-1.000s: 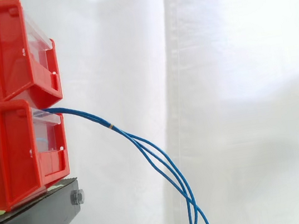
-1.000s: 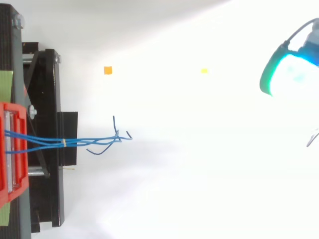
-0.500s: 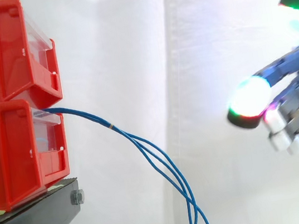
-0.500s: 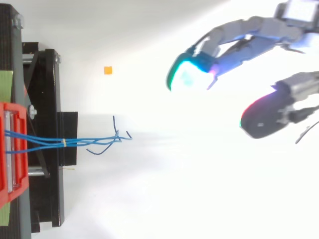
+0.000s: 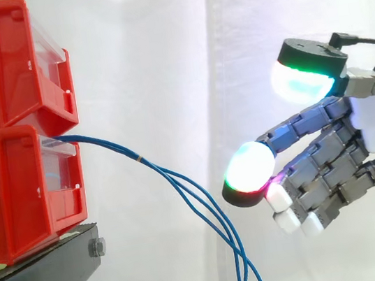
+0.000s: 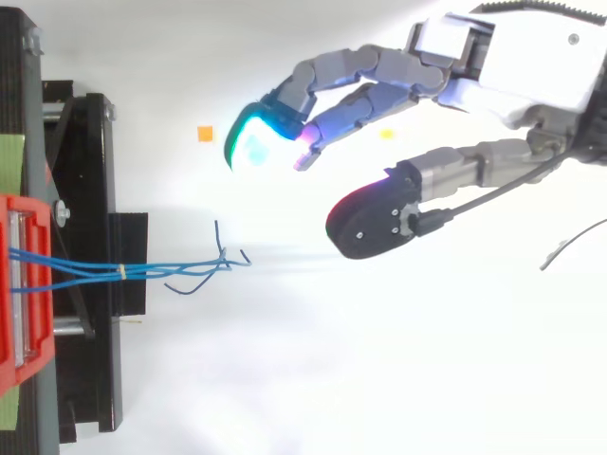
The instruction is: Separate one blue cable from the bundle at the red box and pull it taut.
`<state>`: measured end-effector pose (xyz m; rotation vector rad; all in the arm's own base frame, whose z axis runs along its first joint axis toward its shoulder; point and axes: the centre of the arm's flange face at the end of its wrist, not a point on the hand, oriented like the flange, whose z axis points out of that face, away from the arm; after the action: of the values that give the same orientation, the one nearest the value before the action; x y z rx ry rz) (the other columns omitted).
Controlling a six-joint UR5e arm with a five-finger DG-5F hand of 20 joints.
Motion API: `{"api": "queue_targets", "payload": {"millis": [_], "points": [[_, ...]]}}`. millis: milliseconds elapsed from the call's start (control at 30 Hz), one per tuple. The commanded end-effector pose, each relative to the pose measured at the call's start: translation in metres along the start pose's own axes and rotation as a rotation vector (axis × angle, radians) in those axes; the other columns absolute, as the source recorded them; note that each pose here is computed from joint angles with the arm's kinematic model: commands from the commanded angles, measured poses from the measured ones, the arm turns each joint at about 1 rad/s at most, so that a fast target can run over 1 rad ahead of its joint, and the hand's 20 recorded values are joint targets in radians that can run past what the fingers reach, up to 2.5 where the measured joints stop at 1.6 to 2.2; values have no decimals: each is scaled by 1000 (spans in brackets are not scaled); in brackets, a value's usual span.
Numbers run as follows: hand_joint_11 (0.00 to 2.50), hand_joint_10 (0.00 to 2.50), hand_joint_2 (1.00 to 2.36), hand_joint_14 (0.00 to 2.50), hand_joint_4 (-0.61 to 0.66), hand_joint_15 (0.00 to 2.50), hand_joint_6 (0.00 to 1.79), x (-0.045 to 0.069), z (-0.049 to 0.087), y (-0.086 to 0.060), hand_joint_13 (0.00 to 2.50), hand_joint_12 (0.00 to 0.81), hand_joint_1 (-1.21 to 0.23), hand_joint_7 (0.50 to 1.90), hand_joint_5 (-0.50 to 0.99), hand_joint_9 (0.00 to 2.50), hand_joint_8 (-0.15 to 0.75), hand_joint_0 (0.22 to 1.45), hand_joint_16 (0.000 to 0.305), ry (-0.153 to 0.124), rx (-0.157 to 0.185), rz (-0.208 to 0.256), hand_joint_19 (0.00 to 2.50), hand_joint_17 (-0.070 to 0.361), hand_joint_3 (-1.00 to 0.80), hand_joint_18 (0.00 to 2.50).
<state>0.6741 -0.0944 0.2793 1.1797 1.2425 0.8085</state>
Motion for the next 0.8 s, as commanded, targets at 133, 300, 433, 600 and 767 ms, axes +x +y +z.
{"api": "queue_targets", "payload": {"millis": [133,300,433,600,767], "points": [[491,14,1000,18,213,417,503,12,10,-14,607,353,-585,906,-172,707,282,551,46,-46,10,-49,560,104,-500,422],[488,16,1000,16,215,421,503,23,24,-20,604,353,-585,901,-172,702,282,550,46,-48,-15,-46,557,104,-500,424],[492,15,1000,18,204,420,503,36,49,-29,602,352,-585,906,-175,692,280,550,46,-28,-16,-42,559,104,-500,424],[491,14,1000,18,194,421,503,53,79,-24,599,356,-600,908,-182,684,280,547,46,18,-58,-7,566,104,-500,419],[544,15,1000,17,186,432,503,64,96,-31,582,365,-638,1025,-216,600,276,532,48,33,-62,-1,574,108,-500,417]]}}
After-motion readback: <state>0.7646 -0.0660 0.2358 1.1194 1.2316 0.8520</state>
